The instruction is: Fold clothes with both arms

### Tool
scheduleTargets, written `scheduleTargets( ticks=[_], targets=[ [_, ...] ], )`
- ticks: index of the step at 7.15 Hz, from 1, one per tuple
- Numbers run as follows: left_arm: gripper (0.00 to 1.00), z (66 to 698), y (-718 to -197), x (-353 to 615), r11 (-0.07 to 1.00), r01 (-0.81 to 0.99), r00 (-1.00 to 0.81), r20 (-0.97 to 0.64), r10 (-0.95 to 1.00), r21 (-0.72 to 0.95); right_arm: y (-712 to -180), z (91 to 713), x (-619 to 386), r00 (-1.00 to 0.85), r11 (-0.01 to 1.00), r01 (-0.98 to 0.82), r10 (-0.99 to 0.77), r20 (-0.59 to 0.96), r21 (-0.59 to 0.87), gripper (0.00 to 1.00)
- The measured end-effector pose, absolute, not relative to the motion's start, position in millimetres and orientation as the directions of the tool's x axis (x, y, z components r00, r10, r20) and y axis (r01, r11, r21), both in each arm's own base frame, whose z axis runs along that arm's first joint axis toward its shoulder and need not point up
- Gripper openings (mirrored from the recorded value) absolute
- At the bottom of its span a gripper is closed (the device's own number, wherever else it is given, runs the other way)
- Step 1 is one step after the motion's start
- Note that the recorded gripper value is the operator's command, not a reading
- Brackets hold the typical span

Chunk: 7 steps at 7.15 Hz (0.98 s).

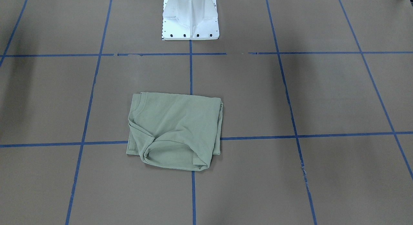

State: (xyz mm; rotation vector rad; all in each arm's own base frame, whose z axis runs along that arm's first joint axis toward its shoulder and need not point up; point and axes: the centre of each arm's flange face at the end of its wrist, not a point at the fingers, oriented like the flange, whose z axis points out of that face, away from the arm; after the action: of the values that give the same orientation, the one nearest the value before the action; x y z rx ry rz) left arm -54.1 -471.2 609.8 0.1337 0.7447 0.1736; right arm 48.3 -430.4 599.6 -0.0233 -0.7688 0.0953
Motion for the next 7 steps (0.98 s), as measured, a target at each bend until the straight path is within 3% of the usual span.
scheduleTargets(
  ticks=[7],
  targets=[
    [1.0, 613.6, -470.8, -53.3, 0.997, -0.008, 0.723, -0.689, 0.059, 0.078, -434.6, 597.4, 46.4, 0.713, 0.996, -0.075, 0.09, 0.695, -0.051, 1.0]
  ],
)
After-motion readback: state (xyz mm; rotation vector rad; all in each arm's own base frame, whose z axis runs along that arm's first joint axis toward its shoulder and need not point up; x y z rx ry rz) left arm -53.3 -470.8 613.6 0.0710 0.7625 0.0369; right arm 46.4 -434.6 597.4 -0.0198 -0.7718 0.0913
